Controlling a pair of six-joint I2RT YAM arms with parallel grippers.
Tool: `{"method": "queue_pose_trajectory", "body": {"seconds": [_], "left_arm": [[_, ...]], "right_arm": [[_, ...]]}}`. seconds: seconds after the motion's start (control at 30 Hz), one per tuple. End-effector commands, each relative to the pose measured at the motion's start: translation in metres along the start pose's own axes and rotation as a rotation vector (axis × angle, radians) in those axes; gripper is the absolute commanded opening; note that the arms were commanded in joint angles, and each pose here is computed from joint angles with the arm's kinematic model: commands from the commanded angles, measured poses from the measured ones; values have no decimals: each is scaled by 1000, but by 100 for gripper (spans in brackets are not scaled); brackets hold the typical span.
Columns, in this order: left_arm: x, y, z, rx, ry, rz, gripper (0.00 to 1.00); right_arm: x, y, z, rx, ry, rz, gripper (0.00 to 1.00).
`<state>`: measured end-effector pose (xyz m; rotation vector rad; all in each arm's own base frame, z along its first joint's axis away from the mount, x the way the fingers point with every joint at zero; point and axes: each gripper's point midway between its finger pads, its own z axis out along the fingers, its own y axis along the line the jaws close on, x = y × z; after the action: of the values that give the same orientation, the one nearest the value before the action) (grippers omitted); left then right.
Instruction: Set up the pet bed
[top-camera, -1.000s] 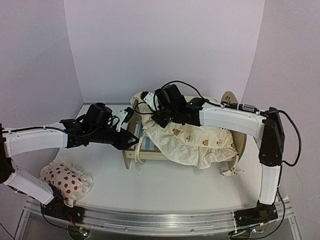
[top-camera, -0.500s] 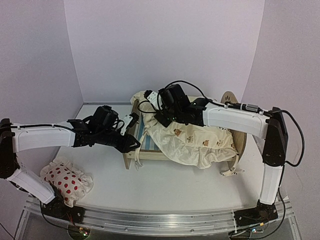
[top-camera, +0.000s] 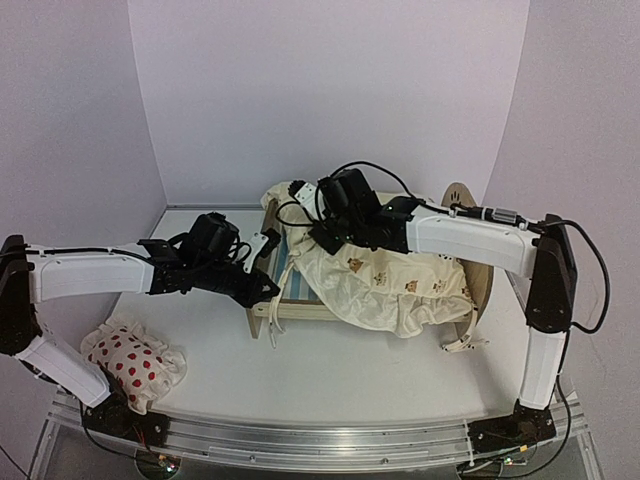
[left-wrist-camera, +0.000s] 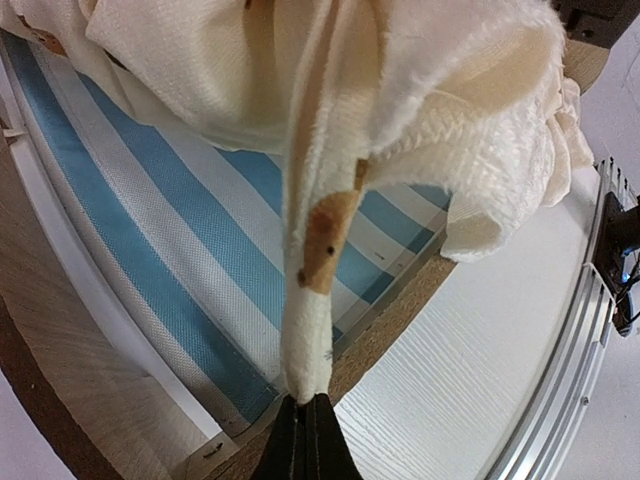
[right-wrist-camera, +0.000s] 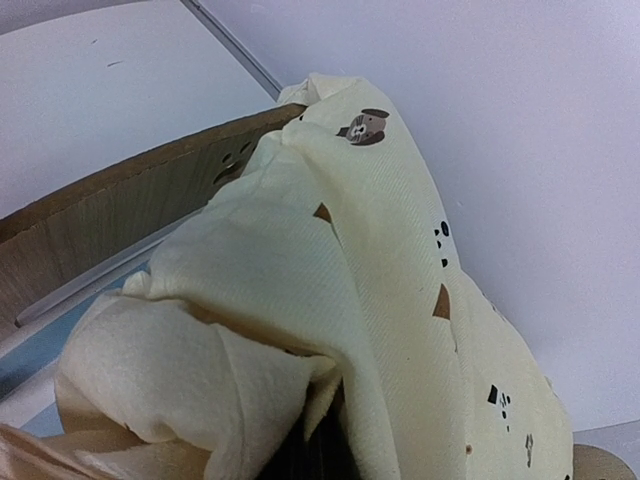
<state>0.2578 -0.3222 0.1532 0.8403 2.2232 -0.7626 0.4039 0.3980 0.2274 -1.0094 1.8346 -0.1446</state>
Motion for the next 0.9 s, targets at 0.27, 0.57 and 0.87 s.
{"method": "queue_pose_trajectory", "body": {"seconds": [0.27,0.57,0.87], "left_arm": [[-45,-2,-25,-58,-93,-4,0],[-79,17,-44,-209,-178,-26,0],[-113,30,-49,-310,-265,-20,0]], "right_arm": [[-7,-32,-22,62,-27,55,0],[-7,-30,-27,34,-38,77,0],[-5,-25,-31,5,-42,99,0]]}}
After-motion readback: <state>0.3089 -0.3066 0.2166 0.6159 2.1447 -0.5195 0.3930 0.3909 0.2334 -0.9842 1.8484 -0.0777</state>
